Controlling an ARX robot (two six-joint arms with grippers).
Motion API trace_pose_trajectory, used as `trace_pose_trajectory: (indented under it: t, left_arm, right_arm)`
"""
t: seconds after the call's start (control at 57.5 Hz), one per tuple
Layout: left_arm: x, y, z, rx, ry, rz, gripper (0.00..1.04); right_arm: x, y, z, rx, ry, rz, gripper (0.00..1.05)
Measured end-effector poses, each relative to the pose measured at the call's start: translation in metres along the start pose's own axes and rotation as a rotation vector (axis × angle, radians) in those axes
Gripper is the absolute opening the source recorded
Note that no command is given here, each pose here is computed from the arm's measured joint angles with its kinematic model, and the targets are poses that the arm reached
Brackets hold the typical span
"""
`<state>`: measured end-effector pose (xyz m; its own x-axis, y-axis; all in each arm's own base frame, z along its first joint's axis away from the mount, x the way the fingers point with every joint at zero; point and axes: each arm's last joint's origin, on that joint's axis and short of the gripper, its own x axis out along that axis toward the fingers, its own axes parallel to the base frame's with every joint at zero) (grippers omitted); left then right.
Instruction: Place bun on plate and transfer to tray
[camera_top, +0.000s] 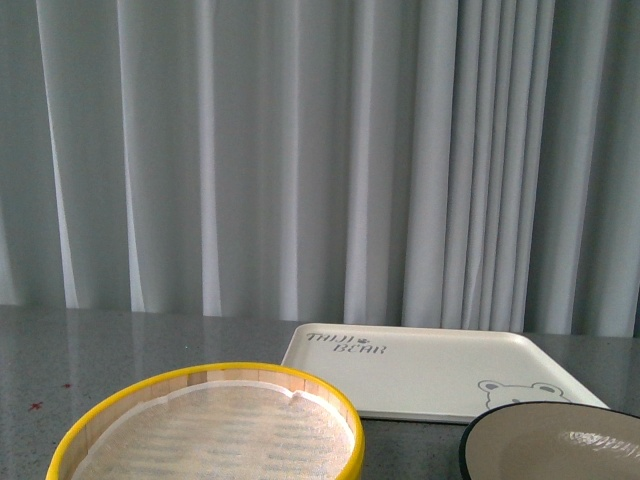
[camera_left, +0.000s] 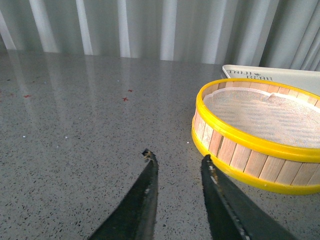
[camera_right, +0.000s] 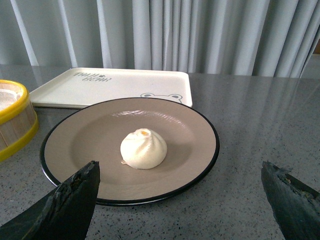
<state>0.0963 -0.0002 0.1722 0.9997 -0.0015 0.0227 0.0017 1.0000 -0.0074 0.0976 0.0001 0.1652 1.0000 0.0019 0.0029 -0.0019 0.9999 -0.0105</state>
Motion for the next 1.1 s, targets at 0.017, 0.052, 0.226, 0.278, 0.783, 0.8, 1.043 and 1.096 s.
trace_pose_trajectory:
  t: [0.017, 0.052, 0.226, 0.278, 0.783, 0.8, 1.043, 1.096]
  left_arm:
    - [0.0000, 0.0000, 0.0000, 0.000, 0.000, 0.000, 0.47]
    - [0.0000, 0.0000, 0.0000, 0.000, 0.000, 0.000, 0.53]
    - [0.0000, 0.0000, 0.0000, 0.000, 0.000, 0.000, 0.83]
    - [0.0000, 0.0000, 0.0000, 0.000, 0.000, 0.000, 0.94]
    - [0.0000, 0.0000, 0.0000, 0.002, 0.000, 0.000, 0.98]
    - [0.0000, 0.0000, 0.0000, 0.002, 0.000, 0.000, 0.98]
    - [0.0000, 0.0000, 0.0000, 0.003, 0.000, 0.000, 0.98]
    - [0.0000, 0.0000, 0.0000, 0.002, 0.000, 0.001, 0.98]
  right_arm:
    - [0.0000, 0.0000, 0.0000, 0.000, 0.000, 0.000, 0.96]
    - [0.0000, 0.0000, 0.0000, 0.000, 0.000, 0.000, 0.96]
    - [0.0000, 0.0000, 0.0000, 0.000, 0.000, 0.000, 0.96]
    - [0.0000, 0.0000, 0.0000, 0.000, 0.000, 0.000, 0.96]
    - [0.0000, 0.0000, 0.0000, 0.000, 0.000, 0.000, 0.96]
    - [0.0000, 0.0000, 0.0000, 0.000, 0.000, 0.000, 0.96]
    - [0.0003, 0.0000, -0.0007, 0.041, 0.065, -0.077, 0.96]
    - [0.0023, 0.0007, 0.0014, 0.052, 0.161, -0.188, 0.96]
